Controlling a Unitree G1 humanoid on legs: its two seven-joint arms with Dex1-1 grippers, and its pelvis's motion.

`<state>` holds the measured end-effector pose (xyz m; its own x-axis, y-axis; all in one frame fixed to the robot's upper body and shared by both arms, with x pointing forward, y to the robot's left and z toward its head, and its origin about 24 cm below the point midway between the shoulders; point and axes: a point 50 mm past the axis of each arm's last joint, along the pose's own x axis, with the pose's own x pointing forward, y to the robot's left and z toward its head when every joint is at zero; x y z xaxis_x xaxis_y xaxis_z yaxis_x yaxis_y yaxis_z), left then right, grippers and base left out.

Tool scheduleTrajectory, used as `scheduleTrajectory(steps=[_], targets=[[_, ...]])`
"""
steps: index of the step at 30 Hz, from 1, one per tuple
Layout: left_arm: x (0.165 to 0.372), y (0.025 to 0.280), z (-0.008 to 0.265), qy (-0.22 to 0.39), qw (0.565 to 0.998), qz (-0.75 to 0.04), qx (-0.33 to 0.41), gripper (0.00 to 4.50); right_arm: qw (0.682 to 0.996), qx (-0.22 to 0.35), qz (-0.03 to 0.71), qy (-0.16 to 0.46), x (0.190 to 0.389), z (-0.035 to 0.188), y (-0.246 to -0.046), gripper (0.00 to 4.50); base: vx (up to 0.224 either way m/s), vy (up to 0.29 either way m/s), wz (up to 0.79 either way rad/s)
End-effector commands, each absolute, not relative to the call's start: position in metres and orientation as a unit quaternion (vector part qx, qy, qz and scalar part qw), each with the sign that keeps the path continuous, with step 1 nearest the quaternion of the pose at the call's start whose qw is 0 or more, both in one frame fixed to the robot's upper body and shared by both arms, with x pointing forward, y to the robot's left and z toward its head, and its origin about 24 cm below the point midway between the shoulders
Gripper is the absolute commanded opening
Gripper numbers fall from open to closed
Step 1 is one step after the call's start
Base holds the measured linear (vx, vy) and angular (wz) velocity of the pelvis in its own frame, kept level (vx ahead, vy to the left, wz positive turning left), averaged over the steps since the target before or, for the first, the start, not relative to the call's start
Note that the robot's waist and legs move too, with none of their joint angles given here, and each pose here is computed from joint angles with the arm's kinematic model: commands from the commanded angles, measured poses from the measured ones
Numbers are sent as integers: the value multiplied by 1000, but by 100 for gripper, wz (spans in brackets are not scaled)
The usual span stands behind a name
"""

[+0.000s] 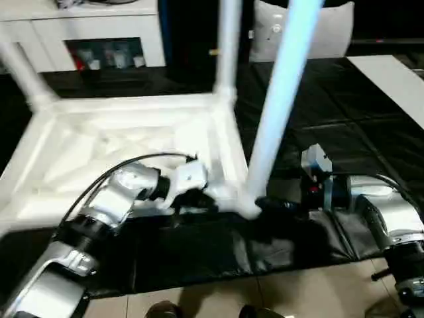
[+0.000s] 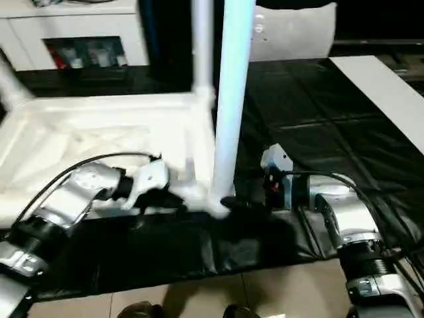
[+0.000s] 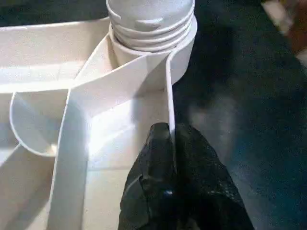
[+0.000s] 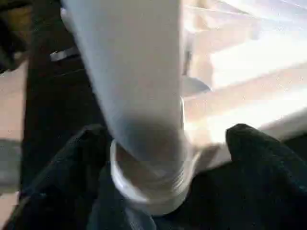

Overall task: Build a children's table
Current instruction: Rotate leg to tighten

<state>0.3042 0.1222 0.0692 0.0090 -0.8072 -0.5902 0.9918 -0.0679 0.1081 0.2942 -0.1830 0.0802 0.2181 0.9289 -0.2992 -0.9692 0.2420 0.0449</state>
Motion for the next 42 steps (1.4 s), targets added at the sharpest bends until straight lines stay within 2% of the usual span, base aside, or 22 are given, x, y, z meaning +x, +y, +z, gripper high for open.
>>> scheduleTrajectory(steps=[1, 5, 7, 11, 14, 15, 17, 18, 23, 26, 27, 30, 33, 35, 37, 42], targets=[[293, 113, 64, 183, 596, -725, 292, 0, 758, -78, 635, 128, 292, 82, -180, 381, 0, 0, 0], [293, 115, 65, 186, 588, -728, 300, 0, 744, -65, 652, 131, 289, 82, -176, 363, 0, 0, 0], [293, 115, 66, 184, 583, -732, 300, 0, 728, -55, 670, 136, 287, 81, -174, 335, 0, 0, 0], [293, 115, 66, 183, 581, -735, 299, 0, 719, -50, 679, 141, 284, 79, -173, 305, 0, 0, 0], [293, 114, 66, 181, 581, -736, 298, 0, 714, -47, 683, 144, 282, 76, -172, 281, 0, 0, 0], [293, 114, 66, 181, 581, -736, 298, 0, 715, -46, 683, 144, 283, 76, -171, 258, 0, 0, 0], [293, 115, 66, 183, 580, -736, 297, 0, 715, -43, 683, 145, 283, 75, -171, 258, 0, 0, 0], [293, 115, 65, 184, 580, -736, 296, 0, 715, -40, 682, 147, 283, 73, -170, 233, 0, 0, 0], [293, 115, 63, 192, 594, -731, 277, 0, 715, -27, 682, 149, 280, 71, -167, 208, 0, 0, 0], [294, 113, 64, 193, 609, -723, 262, 0, 731, -20, 667, 143, 280, 71, -166, 199, 0, 0, 0], [297, 110, 64, 192, 637, -703, 253, 0, 751, 3, 643, 147, 278, 68, -162, 197, 0, 0, 0], [305, 101, 65, 185, 684, -663, 240, 0, 775, 14, 611, 160, 274, 61, -154, 197, 0, 0, 0], [310, 83, 71, 179, 739, -624, 182, 0, 847, 12, 505, 166, 290, 52, -144, 196, 0, 0, 0], [311, 79, 72, 179, 748, -615, 173, 0, 861, 21, 482, 162, 294, 52, -141, 195, -58, 12, -5], [318, 66, 73, 176, 779, -579, 163, 0, 895, 59, 417, 146, 306, 55, -128, 194, -39, 21, -6], [328, 53, 80, 170, 822, -523, 145, 0, 931, 76, 322, 155, 319, 54, -118, 194, 0, 0, 0]])
